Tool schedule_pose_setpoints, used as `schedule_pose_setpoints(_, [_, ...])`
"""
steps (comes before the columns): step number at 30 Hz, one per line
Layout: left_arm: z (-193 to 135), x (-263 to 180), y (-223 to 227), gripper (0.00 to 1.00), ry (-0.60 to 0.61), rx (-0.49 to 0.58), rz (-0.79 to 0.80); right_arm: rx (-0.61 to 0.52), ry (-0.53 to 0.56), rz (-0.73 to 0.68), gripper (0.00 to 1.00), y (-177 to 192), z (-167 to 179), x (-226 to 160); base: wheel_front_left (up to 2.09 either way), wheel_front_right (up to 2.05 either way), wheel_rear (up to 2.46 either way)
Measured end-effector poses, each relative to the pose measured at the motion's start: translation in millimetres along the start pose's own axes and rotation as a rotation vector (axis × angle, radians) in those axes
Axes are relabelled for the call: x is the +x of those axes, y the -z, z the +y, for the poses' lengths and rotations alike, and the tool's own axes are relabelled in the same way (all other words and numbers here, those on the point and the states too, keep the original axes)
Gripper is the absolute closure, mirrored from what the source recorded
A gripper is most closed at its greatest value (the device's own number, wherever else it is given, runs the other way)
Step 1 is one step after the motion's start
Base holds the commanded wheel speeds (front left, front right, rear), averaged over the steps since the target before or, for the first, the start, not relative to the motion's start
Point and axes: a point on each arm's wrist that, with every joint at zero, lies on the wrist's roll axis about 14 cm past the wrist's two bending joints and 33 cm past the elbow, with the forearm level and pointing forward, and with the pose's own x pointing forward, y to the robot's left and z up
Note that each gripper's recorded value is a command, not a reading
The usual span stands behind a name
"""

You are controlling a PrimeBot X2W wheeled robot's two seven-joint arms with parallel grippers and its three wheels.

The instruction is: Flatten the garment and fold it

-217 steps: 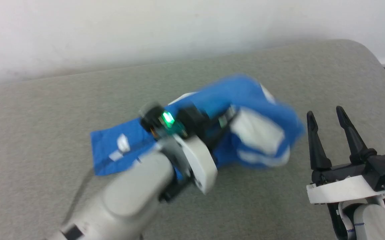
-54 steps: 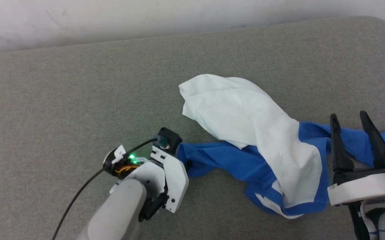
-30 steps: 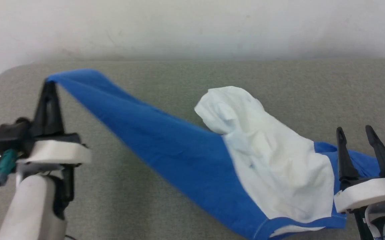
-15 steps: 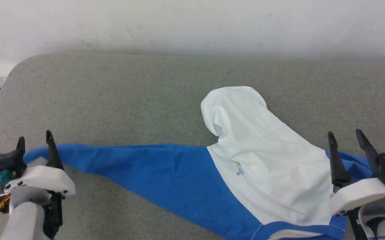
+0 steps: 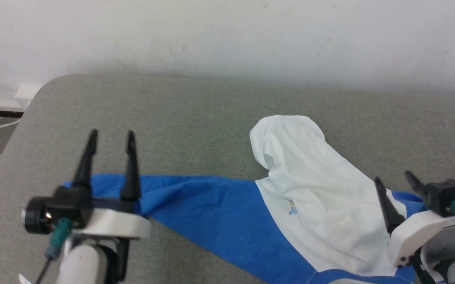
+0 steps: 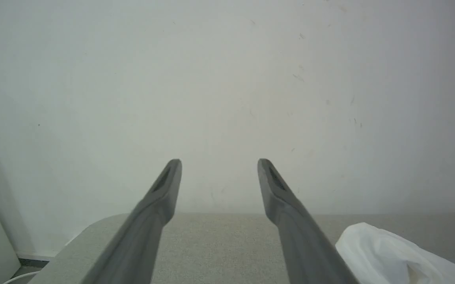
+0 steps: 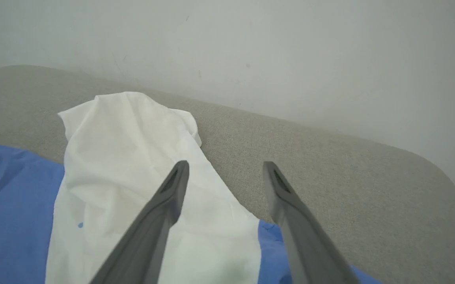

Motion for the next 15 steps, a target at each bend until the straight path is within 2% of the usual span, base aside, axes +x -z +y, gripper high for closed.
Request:
schedule_pose_setpoints(4, [-21, -25, 9, 0.0, 0.037, -0.025, 0.039, -0.037, -0.114, 0.159, 0.0, 19, 18, 10, 0.0, 0.0, 0.0])
schedule_pose_setpoints(9, [-30, -40, 26, 0.0, 0.039, -0.064, 0.102, -0.12, -0.209, 0.384, 0.0, 44, 20, 30, 0.0, 0.0, 0.0])
schedule_pose_setpoints(12, [-28, -44, 35, 0.0, 0.029, -0.071, 0.132, -0.174, -0.241, 0.535, 0.0, 65, 16, 39, 0.0, 0.0, 0.0])
schedule_pose_setpoints(15, [-24, -48, 42, 0.0, 0.014, -0.073, 0.157, -0.216, -0.249, 0.613, 0.0, 75, 10, 54, 0.0, 0.0, 0.0])
